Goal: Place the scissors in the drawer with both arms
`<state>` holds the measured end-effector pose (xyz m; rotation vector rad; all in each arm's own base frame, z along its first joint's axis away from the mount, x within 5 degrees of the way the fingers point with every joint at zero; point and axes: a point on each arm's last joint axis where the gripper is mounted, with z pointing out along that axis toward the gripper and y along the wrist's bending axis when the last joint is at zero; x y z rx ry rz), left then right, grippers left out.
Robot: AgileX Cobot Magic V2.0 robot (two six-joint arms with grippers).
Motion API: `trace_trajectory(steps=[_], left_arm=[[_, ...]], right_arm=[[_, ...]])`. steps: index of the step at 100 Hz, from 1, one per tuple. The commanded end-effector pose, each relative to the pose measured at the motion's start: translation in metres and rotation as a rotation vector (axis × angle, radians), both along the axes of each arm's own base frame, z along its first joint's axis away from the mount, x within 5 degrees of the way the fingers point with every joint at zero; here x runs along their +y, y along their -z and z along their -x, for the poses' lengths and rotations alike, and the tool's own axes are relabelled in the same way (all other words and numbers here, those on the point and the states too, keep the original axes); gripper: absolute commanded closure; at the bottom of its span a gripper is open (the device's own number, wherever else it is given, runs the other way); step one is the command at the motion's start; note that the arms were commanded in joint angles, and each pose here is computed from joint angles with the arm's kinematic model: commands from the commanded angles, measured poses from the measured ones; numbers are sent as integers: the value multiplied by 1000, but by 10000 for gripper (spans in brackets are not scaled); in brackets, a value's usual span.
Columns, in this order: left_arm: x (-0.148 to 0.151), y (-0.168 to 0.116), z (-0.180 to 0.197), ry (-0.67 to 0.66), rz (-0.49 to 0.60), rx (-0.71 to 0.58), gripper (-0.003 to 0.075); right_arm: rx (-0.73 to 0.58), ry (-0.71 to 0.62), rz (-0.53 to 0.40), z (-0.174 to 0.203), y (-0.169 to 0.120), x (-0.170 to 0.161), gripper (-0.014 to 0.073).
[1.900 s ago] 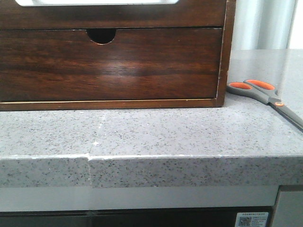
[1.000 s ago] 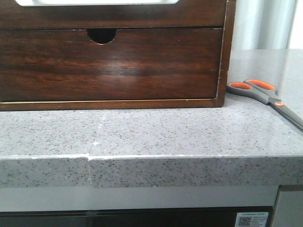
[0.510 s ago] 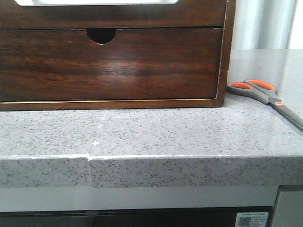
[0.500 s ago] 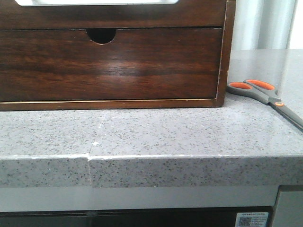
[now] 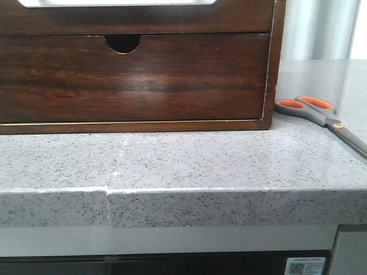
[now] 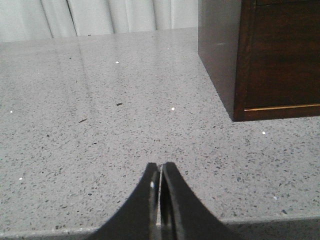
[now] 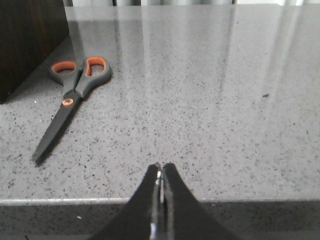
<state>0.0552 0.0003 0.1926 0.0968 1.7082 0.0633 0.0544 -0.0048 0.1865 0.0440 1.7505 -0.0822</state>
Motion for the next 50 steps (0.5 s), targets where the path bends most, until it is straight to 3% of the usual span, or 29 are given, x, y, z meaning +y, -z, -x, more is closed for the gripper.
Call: trace_trajectory(steps=[1, 38, 50], left_arm=[[-1, -5, 1, 13, 14, -116, 742], [-2, -14, 1, 26, 17, -218, 742], [-3, -18, 1, 30, 87, -257, 742]], right_arm=[[-97, -4, 20, -1, -1, 0, 645], [-216, -8, 32, -1, -11, 1, 645], [-247, -9, 36, -1, -14, 1, 645]])
